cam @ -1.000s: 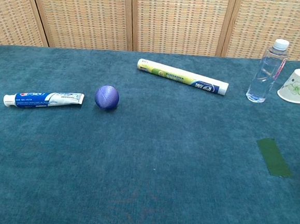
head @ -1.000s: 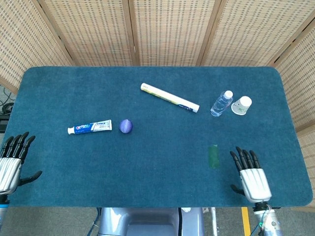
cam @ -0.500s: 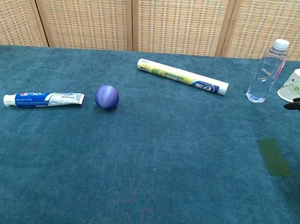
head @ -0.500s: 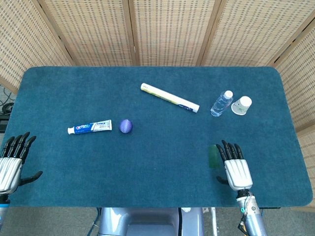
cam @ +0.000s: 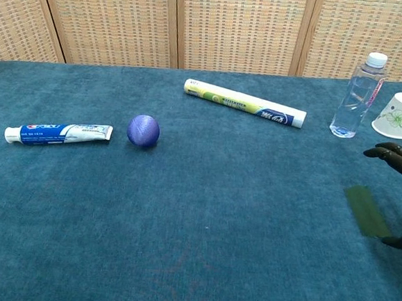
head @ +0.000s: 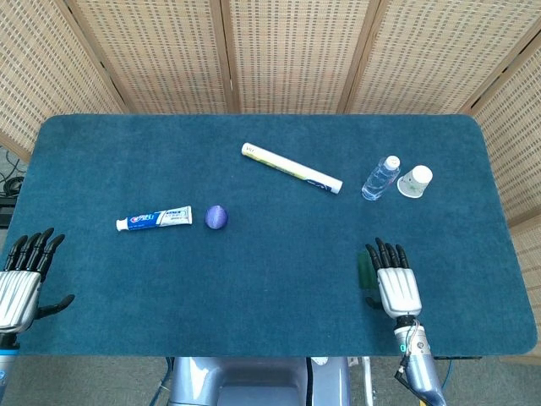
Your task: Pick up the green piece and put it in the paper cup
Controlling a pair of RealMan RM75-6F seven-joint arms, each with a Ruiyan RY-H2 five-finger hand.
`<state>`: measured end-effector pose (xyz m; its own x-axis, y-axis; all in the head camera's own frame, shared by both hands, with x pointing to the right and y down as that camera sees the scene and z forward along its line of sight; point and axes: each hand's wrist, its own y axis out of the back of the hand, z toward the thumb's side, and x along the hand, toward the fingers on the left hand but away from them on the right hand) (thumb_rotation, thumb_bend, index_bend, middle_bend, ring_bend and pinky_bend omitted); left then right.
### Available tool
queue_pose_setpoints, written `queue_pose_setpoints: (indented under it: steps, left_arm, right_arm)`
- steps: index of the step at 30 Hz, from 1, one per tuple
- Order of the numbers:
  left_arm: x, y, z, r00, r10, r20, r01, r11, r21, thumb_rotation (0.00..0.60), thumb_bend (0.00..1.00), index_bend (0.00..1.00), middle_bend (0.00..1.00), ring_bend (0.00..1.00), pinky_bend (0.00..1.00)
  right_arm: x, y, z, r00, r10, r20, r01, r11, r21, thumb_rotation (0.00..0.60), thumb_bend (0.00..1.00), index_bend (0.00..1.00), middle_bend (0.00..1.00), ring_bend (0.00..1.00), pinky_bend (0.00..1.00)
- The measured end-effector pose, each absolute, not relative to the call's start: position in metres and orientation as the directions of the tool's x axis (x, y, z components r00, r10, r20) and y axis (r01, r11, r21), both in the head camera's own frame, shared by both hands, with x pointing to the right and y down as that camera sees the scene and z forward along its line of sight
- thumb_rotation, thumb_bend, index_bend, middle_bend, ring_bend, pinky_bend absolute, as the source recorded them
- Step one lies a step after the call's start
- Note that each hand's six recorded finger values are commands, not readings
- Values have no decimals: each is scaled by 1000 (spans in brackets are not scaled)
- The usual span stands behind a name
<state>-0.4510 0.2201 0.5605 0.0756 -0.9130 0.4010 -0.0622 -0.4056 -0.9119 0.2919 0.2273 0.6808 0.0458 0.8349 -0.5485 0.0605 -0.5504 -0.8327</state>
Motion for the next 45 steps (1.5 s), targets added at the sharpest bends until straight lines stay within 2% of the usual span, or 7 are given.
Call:
queue_pose_setpoints:
  steps: [10,27,40,42,45]
  left_arm:
    - [-454,218,562,63,-913,403,-62,-406,-912,600,73,0,0,0,0]
    - [-453,220,567,63,-907,417,-52,-420,-906,600,73,0,0,0,0]
    - [-451,221,566,72,-907,416,-47,-420,-906,600,74,0,0,0,0]
    - [-451,221,566,72,-906,416,-47,-420,-906,600,74,0,0,0,0]
    - [-451,221,566,74,-906,417,-47,-421,-906,600,74,0,0,0,0]
  right_arm:
    - [285,223,701,43,817,-575,69,-577,-814,600,156,0,0,0,0]
    - [289,217,716,20,805,-593,69,-592,-803,600,156,0,0,0,0]
    - [292,209,717,18,819,-574,74,-573,-816,600,231,3,0,0,0]
    - [293,209,717,17,818,-575,76,-575,-815,600,234,41,0,0,0]
    - [294,210,718,19,812,-583,75,-582,-809,600,234,168,0,0,0]
